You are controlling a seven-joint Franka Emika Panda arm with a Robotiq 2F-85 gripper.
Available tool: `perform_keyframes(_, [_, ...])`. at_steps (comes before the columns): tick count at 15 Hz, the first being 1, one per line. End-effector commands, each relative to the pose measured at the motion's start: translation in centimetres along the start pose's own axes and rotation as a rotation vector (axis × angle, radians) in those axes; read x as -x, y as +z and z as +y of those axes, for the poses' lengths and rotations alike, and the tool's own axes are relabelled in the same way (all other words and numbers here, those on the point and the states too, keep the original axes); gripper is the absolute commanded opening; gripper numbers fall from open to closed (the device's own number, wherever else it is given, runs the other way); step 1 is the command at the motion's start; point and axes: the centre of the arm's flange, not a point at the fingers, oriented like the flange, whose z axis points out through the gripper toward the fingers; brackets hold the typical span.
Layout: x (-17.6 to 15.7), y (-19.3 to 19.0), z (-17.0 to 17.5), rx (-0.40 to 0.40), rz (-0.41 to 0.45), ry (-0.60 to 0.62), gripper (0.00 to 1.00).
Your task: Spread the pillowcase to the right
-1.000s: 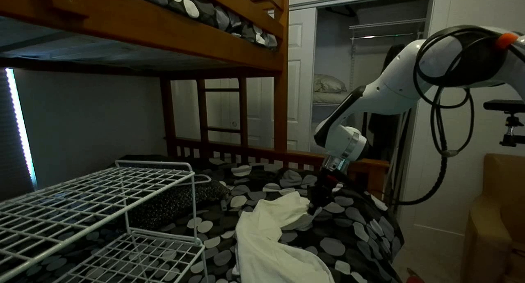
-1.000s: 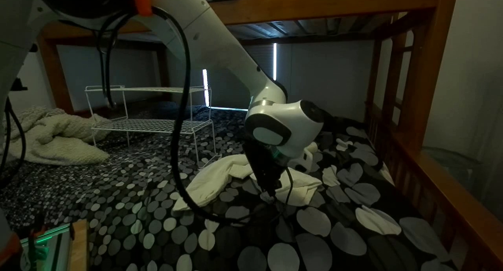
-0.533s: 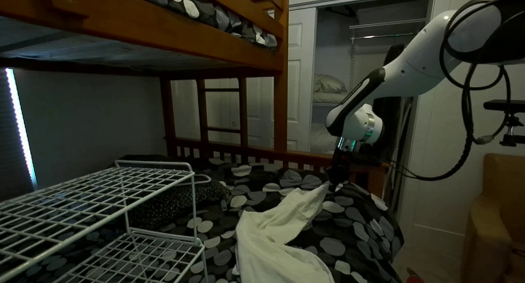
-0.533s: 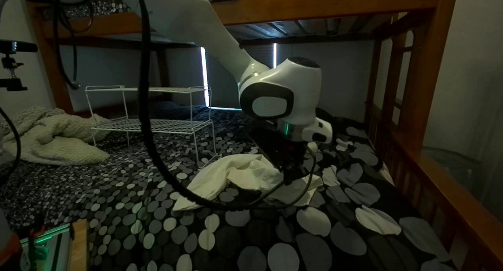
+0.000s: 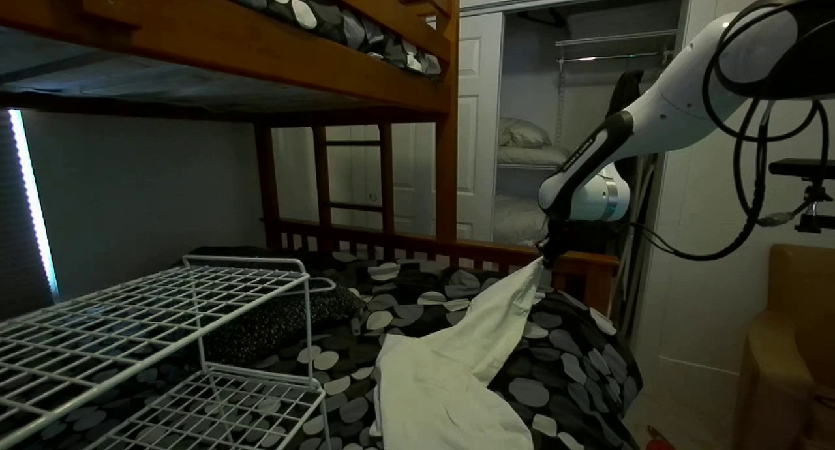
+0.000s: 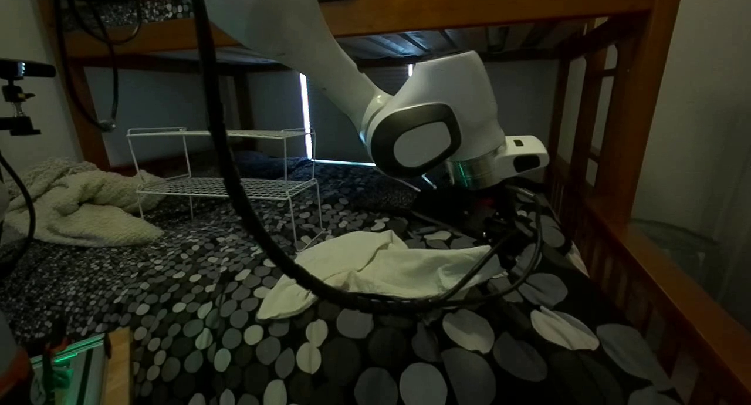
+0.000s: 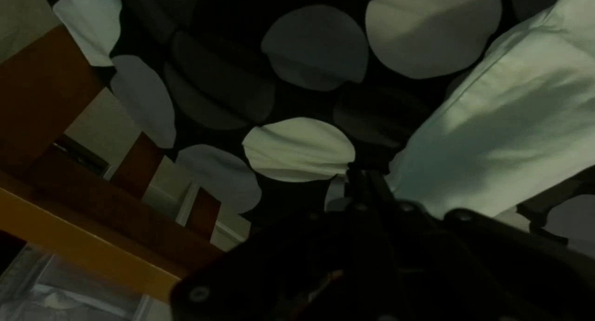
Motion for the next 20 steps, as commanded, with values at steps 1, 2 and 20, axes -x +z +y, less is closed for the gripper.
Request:
perform_keyframes(1, [0.0, 0.0, 0.1, 0.002, 0.001, -0.001, 0.03])
perform_keyframes(2, [0.0, 0.0, 0.1, 0.003, 0.001, -0.002, 0.03])
perform_keyframes(20, [-1.9, 6.6, 9.2, 0.299, 0.125, 0.021, 0.01])
